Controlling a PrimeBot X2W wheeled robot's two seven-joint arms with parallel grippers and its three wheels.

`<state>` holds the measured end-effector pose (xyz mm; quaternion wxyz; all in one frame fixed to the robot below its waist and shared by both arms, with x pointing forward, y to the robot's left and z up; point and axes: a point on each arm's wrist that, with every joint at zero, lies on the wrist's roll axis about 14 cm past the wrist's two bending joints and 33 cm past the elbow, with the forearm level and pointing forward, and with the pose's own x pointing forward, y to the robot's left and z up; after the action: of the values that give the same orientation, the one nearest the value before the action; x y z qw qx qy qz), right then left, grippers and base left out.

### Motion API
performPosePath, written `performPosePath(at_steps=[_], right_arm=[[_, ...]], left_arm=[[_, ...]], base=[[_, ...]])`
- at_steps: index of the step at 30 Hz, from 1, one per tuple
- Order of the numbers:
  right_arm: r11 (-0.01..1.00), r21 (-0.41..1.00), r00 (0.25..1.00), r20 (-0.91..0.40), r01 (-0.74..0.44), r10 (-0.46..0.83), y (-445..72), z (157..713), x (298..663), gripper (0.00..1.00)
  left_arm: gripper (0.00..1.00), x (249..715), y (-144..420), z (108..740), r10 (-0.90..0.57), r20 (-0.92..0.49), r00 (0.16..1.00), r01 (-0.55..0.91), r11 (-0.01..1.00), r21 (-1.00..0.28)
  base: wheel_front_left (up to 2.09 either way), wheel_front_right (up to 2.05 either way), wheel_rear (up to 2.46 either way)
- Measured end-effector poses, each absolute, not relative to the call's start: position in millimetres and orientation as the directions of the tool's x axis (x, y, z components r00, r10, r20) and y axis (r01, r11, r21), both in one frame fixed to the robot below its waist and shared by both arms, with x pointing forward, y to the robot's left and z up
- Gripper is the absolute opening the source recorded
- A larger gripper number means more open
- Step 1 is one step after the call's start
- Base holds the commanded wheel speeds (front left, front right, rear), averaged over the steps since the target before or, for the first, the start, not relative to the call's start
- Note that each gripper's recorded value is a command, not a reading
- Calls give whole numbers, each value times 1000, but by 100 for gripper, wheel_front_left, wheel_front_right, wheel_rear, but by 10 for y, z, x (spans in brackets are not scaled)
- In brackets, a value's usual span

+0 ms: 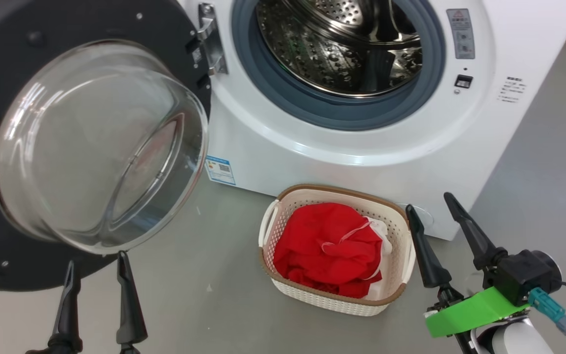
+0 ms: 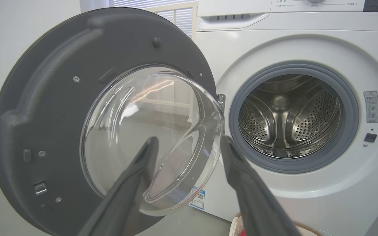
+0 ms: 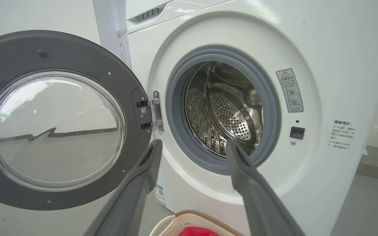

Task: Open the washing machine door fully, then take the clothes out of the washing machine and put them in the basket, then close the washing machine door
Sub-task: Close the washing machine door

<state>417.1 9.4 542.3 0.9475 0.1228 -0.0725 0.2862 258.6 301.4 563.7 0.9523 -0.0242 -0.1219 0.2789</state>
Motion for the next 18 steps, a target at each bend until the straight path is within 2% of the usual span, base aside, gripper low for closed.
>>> performPosePath(at_steps=[14,15,16,18], right_arm=[[771,191,793,196,-608,577,301,5388,4097,100],[771,191,793,196,-607,576,301,5387,4097,100],[771,191,794,196,-607,576,300,5385,4098,100],[772,191,795,194,-606,575,295,5381,4098,100]], left_arm=[[100,2359,3165,5628,597,216,773,-587,801,-114],[83,2352,3170,5622,599,214,772,-589,800,-114],[40,2351,3174,5623,600,214,771,-590,799,-114],[0,2351,3179,5634,600,217,770,-590,799,-113]], base=[[0,0,0],[0,0,0],[0,0,0],[0,0,0]])
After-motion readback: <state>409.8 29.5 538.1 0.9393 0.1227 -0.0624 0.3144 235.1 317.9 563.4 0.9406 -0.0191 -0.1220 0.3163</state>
